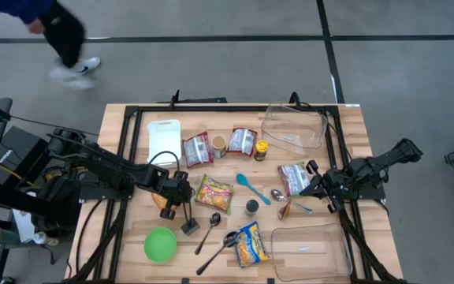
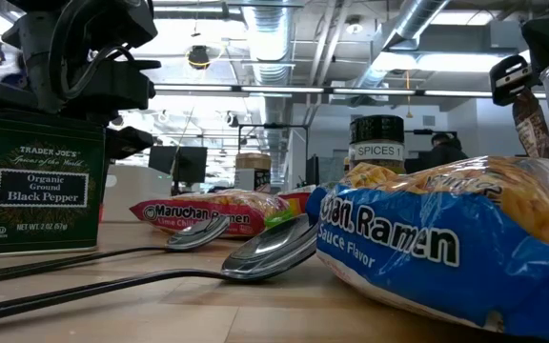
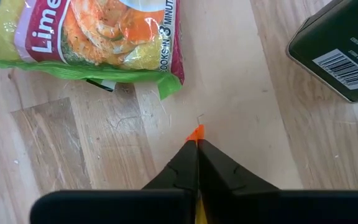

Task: Pick & Place Food Item
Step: Put the orange noodle pack into the top transparent bin

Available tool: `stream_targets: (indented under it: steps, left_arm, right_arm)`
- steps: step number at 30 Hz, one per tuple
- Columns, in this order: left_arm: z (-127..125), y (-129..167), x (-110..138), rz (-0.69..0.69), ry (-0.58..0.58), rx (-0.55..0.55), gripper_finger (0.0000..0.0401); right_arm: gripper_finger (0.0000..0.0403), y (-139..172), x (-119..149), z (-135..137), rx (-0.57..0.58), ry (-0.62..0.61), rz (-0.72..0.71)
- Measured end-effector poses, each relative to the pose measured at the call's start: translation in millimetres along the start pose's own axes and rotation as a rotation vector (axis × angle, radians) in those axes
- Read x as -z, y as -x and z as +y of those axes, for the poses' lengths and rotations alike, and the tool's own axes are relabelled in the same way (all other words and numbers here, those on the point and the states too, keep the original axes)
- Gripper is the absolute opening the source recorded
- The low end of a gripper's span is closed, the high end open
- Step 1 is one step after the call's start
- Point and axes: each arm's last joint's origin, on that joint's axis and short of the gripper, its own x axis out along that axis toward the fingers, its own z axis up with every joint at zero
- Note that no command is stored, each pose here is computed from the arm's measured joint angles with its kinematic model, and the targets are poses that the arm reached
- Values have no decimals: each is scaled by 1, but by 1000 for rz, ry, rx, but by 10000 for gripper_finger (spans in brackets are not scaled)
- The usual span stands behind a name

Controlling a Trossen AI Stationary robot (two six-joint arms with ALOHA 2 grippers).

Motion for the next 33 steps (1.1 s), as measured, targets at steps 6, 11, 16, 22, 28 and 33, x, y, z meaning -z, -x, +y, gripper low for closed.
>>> stream_targets:
  steps: [6,11,16,22,28,33]
  left_arm:
    - [0,3,0,-12,1,0,1]
    - [1,13,-5,-95,10,-2,0]
    - [2,35,-10,-223,23,-21,0]
    - [5,65,-11,-379,118,-55,0]
    - [8,97,-16,-613,230,-80,0]
    - [11,123,-22,-844,330,-119,0]
  right_arm:
    - [0,0,0,0,0,0,-1]
    - [0,0,0,0,0,0,0]
    - [0,0,1,0,1,1,8]
    - [0,0,1,0,1,1,8]
    - [0,0,1,0,1,1,10]
    - [0,0,1,0,1,1,10]
